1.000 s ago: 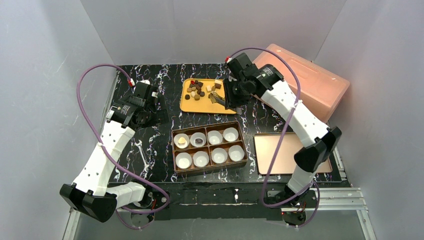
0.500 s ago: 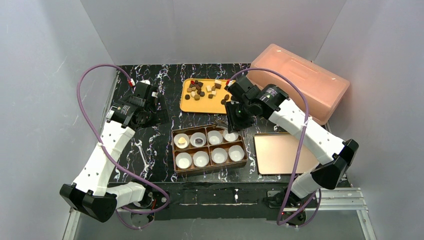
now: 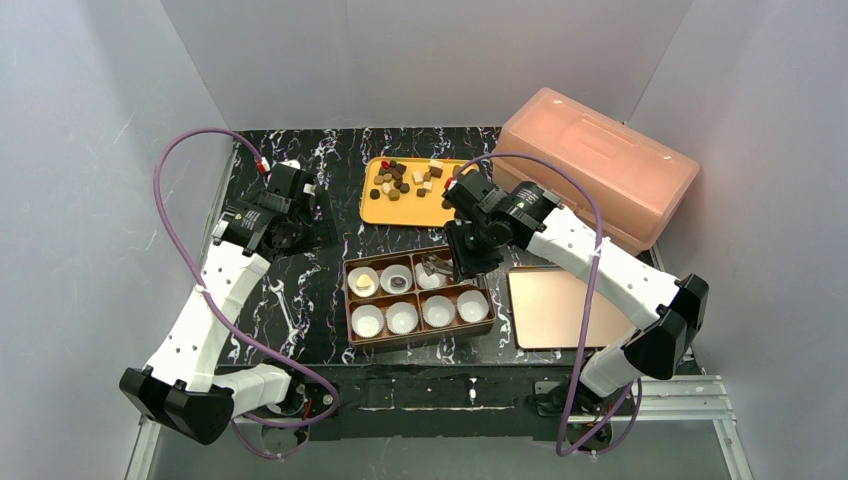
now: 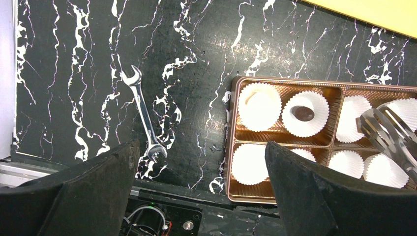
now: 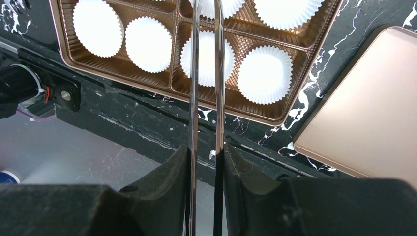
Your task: Pack the chocolate
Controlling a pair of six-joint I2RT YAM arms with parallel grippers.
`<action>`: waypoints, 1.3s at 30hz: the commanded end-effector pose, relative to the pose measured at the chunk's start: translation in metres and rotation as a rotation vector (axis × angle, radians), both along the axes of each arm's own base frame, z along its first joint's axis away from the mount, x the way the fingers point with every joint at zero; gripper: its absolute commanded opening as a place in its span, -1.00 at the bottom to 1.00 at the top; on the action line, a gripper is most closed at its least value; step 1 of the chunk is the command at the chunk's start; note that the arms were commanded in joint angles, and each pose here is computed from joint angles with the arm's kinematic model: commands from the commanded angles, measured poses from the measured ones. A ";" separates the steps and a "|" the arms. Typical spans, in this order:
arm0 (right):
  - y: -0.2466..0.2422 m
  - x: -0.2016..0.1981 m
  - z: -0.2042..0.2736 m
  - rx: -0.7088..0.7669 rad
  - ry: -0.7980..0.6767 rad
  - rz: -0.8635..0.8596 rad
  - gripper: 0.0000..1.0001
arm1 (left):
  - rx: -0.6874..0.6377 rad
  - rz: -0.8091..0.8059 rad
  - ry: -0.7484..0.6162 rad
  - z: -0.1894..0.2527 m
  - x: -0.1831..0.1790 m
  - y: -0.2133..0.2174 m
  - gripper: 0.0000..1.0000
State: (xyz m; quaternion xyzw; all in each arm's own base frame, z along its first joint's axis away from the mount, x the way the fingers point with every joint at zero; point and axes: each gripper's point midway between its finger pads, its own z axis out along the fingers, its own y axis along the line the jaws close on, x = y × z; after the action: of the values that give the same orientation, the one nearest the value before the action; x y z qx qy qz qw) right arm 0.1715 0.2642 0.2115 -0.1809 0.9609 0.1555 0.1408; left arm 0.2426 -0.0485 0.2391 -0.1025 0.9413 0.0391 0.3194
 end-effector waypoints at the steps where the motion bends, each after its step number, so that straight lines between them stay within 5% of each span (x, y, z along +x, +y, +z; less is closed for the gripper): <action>1: 0.005 -0.001 0.006 0.041 -0.026 -0.004 -0.39 | 0.003 0.011 -0.016 0.006 -0.005 0.005 0.99; 27: 0.009 0.006 0.015 0.046 -0.059 0.002 -0.14 | 0.007 0.014 -0.012 0.004 -0.004 0.006 0.99; 39: 0.013 0.059 0.054 0.048 -0.211 -0.028 -0.10 | 0.012 0.010 -0.013 0.006 -0.003 0.006 0.99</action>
State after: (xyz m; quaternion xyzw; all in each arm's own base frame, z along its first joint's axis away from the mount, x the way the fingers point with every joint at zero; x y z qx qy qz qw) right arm 0.2004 0.2753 0.2480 -0.1829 0.9473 0.1631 0.2063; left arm 0.2425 -0.0484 0.2391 -0.1023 0.9412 0.0393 0.3194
